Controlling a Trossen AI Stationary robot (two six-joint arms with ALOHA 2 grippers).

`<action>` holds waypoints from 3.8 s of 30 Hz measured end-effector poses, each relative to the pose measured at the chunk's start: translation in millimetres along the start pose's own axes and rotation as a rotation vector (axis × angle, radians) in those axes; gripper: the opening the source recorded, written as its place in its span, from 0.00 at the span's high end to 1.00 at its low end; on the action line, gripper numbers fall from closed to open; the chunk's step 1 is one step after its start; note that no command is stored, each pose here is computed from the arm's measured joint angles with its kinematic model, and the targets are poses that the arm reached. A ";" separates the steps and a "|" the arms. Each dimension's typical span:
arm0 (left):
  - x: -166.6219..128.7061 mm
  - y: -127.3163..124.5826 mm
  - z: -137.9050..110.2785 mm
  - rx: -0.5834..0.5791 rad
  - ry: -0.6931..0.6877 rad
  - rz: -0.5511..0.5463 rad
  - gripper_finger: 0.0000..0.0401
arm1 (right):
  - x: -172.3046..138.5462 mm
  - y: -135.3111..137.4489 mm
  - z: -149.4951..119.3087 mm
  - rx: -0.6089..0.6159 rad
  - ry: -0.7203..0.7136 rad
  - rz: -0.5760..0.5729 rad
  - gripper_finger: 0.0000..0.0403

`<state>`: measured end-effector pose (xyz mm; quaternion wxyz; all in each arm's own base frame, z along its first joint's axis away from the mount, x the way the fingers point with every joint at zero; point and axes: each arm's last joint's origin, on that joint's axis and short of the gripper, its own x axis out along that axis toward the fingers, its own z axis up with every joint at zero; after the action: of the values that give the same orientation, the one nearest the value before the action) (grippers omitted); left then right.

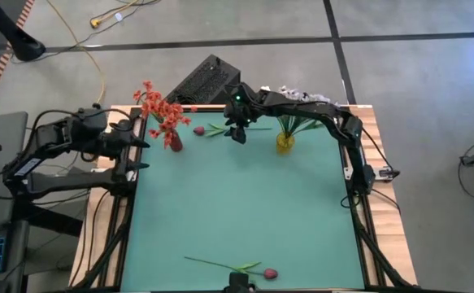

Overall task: Sort flowers into vase by color
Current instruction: Put the top dark red flower into the red flower vase

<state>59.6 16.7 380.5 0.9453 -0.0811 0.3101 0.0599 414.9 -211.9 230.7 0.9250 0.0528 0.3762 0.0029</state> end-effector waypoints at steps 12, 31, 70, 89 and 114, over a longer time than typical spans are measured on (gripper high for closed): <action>0.8 0.3 2.0 -0.028 -0.012 0.002 0.20 | 26.3 -34.8 -29.0 0.038 0.063 -0.043 0.34; 0.8 1.0 3.2 -0.027 -0.024 0.025 0.20 | 51.2 -40.3 -51.8 -0.036 0.223 -0.172 0.34; 1.0 1.0 3.5 -0.086 -0.028 0.021 0.20 | 56.0 -26.7 -62.4 0.017 0.353 -0.084 0.68; 1.0 1.1 3.4 -0.077 -0.028 0.023 0.20 | 53.2 -27.4 -60.1 -0.112 0.380 -0.089 0.84; 0.9 0.5 8.2 -0.013 -0.075 -0.002 0.20 | -23.1 -25.2 37.9 -0.316 0.262 -0.182 0.96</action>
<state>64.9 18.8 386.5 0.9558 -0.0853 0.2739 0.0641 423.8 -241.7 271.2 0.8615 -0.1281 0.4911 -0.0149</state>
